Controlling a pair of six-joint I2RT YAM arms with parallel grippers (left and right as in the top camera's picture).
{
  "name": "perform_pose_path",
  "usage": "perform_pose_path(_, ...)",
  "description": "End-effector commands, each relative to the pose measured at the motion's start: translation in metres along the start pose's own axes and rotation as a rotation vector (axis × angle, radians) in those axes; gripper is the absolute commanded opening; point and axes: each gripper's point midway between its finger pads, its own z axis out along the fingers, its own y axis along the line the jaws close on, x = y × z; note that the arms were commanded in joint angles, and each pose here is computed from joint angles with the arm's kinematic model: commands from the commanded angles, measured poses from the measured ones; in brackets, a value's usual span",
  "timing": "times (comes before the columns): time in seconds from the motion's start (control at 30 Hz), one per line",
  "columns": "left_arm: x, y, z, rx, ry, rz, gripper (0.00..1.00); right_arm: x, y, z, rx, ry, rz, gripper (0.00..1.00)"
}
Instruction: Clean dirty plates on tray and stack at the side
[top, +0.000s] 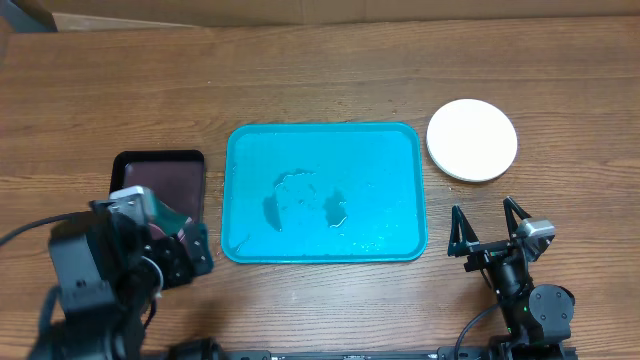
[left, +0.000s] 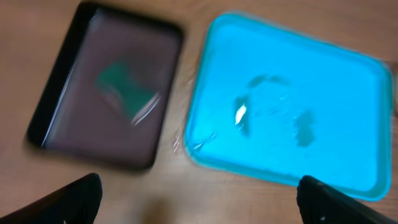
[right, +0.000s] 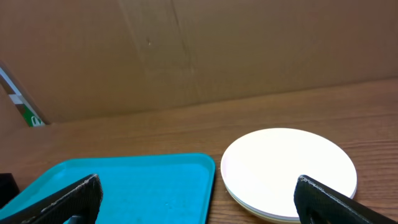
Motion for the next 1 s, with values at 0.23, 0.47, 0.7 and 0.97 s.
perform_pose_path(0.23,0.019,-0.042,0.032,0.287,-0.233,0.271,1.00,0.001,-0.001,0.000,0.001,-0.007,-0.001,1.00)
perform_pose_path(0.47,0.017,-0.035,0.073,0.310,-0.309,0.148,1.00,0.001,-0.001,0.000,0.001,-0.007,-0.001,1.00)
perform_pose_path(0.7,0.000,-0.043,0.074,0.367,-0.544,0.157,1.00,0.001,-0.001,0.000,0.001,-0.007,-0.001,1.00)
perform_pose_path(0.97,-0.003,-0.049,0.074,0.401,-0.697,0.215,1.00,0.001,-0.001,0.000,0.001,-0.007,-0.001,1.00)
